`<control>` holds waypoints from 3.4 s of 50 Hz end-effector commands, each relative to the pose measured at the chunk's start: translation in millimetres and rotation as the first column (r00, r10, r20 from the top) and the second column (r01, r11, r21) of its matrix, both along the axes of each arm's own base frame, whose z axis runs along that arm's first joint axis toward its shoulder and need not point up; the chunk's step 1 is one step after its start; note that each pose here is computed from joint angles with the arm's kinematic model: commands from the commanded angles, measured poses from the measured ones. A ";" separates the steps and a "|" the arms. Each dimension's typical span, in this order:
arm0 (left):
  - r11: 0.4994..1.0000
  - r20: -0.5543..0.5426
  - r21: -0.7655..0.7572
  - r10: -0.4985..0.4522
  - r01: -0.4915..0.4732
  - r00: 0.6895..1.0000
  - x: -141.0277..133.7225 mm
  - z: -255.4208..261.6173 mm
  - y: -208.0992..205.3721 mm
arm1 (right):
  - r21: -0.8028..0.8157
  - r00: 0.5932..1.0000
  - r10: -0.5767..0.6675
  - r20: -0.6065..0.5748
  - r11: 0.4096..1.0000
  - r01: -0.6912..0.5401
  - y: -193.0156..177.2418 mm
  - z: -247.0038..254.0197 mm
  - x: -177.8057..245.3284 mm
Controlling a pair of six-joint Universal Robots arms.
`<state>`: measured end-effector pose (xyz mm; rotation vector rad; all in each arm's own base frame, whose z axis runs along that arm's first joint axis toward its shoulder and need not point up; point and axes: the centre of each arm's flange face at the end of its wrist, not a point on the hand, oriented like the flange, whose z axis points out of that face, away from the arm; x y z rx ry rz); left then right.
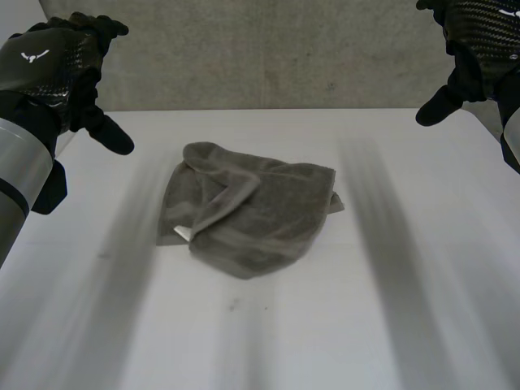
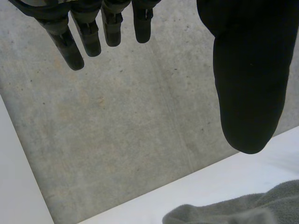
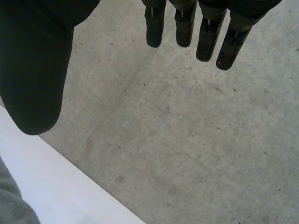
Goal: Fold the towel.
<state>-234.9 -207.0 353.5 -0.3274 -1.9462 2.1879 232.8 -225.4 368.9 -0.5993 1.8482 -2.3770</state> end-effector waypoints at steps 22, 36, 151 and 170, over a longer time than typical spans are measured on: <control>0.986 0.090 0.158 0.035 -0.049 0.995 -3.1 -73.0 -73.2 | 0.315 0.959 0.273 -0.075 0.919 -0.237 -36.3 -110.5 69.7; 0.963 0.123 0.262 0.036 -0.068 0.992 14.7 -106.0 -74.5 | 0.492 0.914 0.233 0.332 0.784 -0.379 -96.6 -181.7 121.1; 0.888 0.020 0.409 -0.240 0.211 0.970 18.0 -182.3 -79.8 | -0.022 0.912 0.380 -0.155 0.922 -0.387 30.0 59.3 59.8; 0.885 0.073 0.411 -0.271 0.218 0.960 -20.9 -224.3 -119.5 | -0.137 0.925 0.360 -0.122 0.917 -0.375 52.0 95.6 45.5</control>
